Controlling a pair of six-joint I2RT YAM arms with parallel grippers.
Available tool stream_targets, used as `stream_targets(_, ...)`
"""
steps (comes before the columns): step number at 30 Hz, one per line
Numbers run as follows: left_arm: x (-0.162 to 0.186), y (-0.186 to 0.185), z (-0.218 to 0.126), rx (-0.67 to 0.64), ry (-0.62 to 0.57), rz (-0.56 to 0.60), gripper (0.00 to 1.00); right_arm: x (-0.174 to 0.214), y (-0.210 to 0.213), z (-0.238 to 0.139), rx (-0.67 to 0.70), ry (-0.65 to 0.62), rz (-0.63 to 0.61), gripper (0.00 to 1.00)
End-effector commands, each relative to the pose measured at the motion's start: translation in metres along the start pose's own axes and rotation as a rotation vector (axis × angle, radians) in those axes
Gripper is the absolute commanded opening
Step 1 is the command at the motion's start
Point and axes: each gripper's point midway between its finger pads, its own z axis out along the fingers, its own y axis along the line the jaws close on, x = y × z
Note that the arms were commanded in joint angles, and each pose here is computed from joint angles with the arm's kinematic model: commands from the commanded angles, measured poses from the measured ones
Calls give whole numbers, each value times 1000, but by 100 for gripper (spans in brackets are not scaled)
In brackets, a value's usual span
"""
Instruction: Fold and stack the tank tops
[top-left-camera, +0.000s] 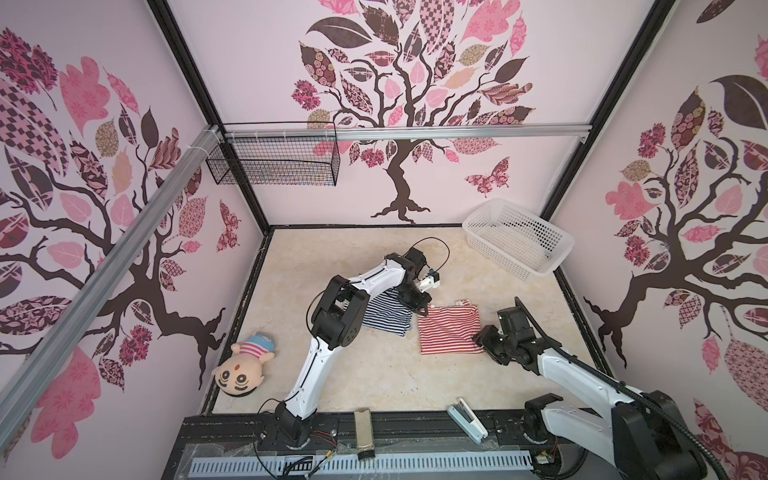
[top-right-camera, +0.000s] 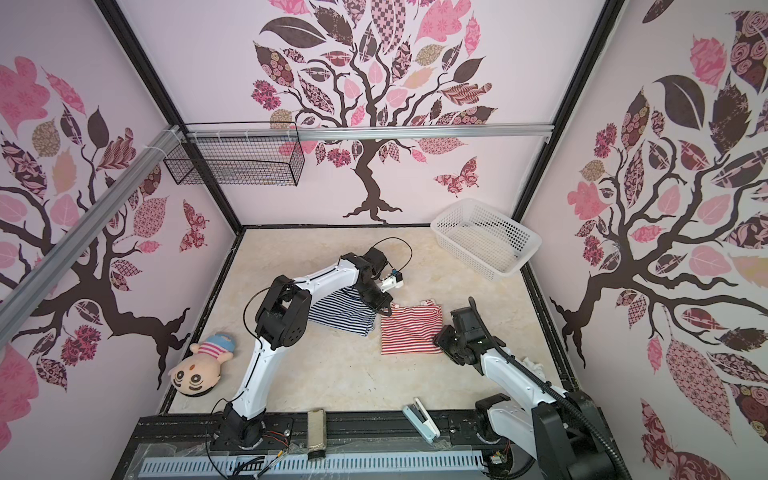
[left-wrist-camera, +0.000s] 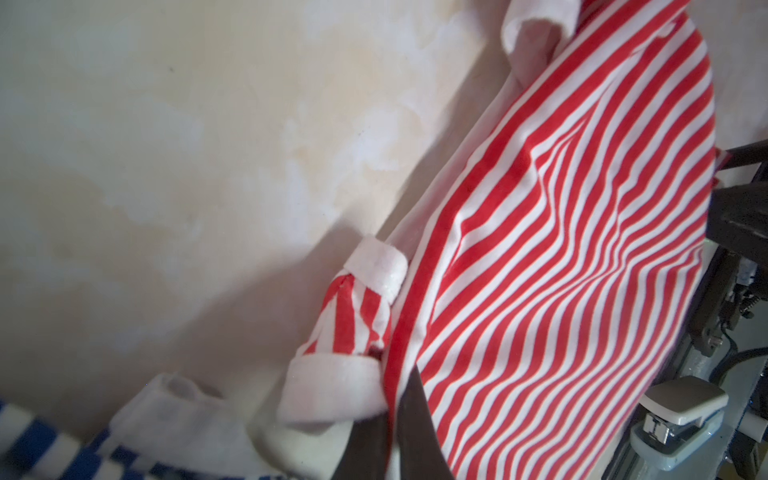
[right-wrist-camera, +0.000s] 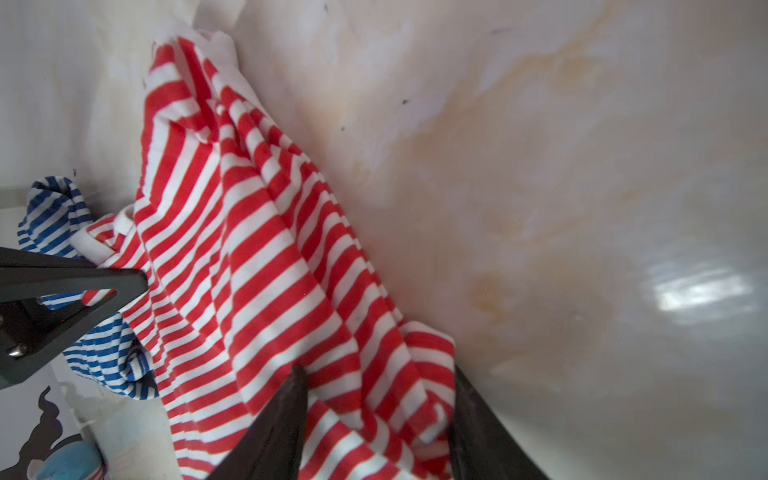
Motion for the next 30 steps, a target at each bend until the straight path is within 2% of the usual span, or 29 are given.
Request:
stream_targets(1,-5,3,1,-9,0,8,0,8,-12,4,50,44,-11,50)
stream_targets(4,-7,4,1,-9,-2,6,0,7,-15,2,65,32,-20,41)
stream_targets(6,-5,5,4,-7,7,-1,0,5,-12,0,53,20,-31,24)
stream_targets(7,-16,3,-2,-11,-18,12,0,3,-11,-1,54,12,-38,14)
stream_targets(9,-20,2,-4,-9,-24,12,0,0,-8,-5,52,0,-49,0)
stream_targets(20,-53,-25,-45,-32,-97,93,0,-8,37,-36,-139,-39,-126,0)
stream_targets(26,-56,-17,-72,-139,-117,148,0,-10,63,-50,-237,-27,-134,0)
stream_targets(30,-60,-4,-103,-174,-177,131,0,-11,81,-57,-292,-13,-128,0)
